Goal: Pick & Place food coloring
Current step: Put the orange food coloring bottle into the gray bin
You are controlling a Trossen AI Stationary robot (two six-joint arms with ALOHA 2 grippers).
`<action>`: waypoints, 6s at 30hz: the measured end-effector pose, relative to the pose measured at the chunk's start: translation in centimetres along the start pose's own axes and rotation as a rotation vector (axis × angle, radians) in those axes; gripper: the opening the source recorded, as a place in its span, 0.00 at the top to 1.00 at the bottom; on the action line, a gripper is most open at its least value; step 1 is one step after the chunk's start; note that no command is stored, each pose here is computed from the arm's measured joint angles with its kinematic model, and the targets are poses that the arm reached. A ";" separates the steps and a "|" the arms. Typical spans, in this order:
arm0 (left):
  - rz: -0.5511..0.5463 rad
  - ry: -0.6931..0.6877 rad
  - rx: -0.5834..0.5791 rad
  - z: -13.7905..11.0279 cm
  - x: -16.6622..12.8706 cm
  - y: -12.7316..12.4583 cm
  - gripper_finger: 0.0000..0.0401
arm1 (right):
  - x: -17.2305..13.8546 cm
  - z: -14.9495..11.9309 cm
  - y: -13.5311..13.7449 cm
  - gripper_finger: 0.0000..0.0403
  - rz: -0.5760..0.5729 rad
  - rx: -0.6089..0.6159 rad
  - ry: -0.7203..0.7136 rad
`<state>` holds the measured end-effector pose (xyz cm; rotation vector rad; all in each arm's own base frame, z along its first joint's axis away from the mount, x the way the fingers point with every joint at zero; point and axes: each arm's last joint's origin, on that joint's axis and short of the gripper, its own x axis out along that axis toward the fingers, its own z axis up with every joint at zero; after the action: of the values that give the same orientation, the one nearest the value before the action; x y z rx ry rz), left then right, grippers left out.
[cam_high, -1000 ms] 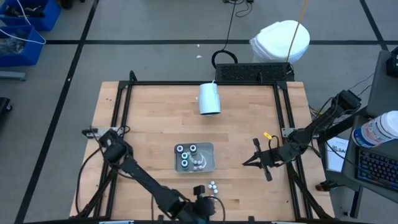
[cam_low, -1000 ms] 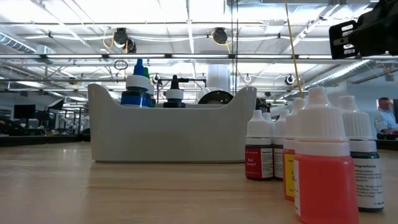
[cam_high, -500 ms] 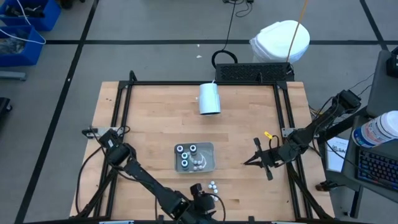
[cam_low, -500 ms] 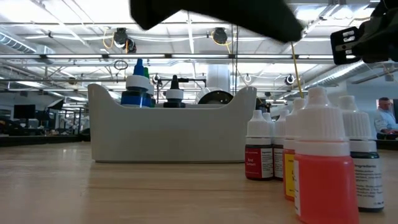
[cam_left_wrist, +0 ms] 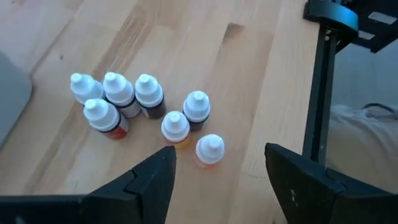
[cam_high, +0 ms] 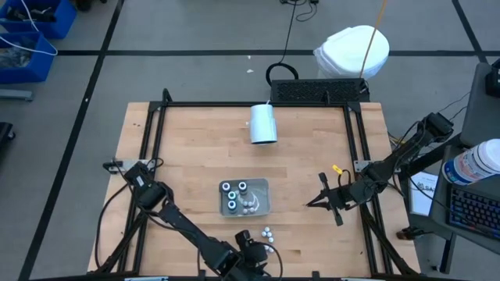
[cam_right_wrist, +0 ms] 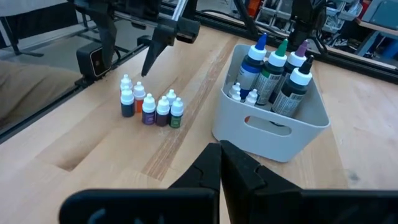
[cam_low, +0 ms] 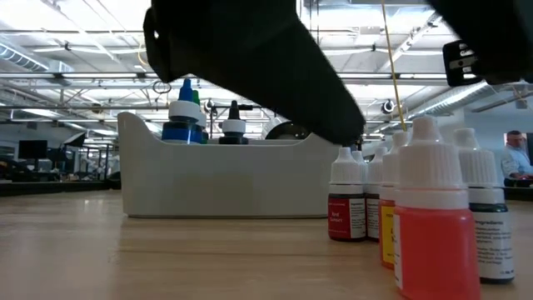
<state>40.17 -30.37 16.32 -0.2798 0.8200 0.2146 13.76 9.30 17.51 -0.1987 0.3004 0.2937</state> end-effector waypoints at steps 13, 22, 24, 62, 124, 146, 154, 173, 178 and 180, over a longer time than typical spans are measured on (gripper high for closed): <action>-0.005 0.035 -0.022 0.4 1.3 0.7 0.37 | 0.0 0.0 0.0 1.00 0.000 0.002 0.000; -0.009 0.053 -0.030 0.8 1.7 1.2 0.37 | 0.0 0.0 0.0 1.00 0.000 0.002 0.000; -0.010 0.055 -0.030 0.8 1.7 1.2 0.38 | 0.0 0.0 0.0 1.00 0.000 0.002 0.000; -0.001 0.044 -0.043 0.6 1.5 1.0 0.49 | 0.0 0.0 0.0 1.00 -0.001 0.002 0.001; -0.133 0.092 -0.058 -0.1 2.7 1.4 0.52 | 0.0 0.0 0.0 1.00 0.000 0.010 0.001; -0.137 0.089 -0.045 0.1 2.8 1.5 0.67 | 0.0 0.0 0.0 1.00 -0.001 0.010 0.001; -0.145 0.086 -0.045 0.7 2.3 1.6 0.67 | 0.0 0.0 0.0 1.00 -0.001 0.010 0.000; -0.138 0.049 -0.017 0.9 1.7 1.3 0.67 | 0.0 0.0 0.0 1.00 0.000 0.011 0.000; -0.146 0.050 0.023 0.8 1.7 1.3 0.67 | 0.0 0.0 0.0 1.00 0.000 0.011 0.000; -0.138 0.040 0.031 0.8 1.7 1.2 0.67 | 0.0 0.0 0.0 1.00 0.000 0.011 0.000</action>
<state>41.44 -28.83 15.37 -0.3111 0.8396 0.0667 13.77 9.30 17.51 -0.1883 0.3021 0.2917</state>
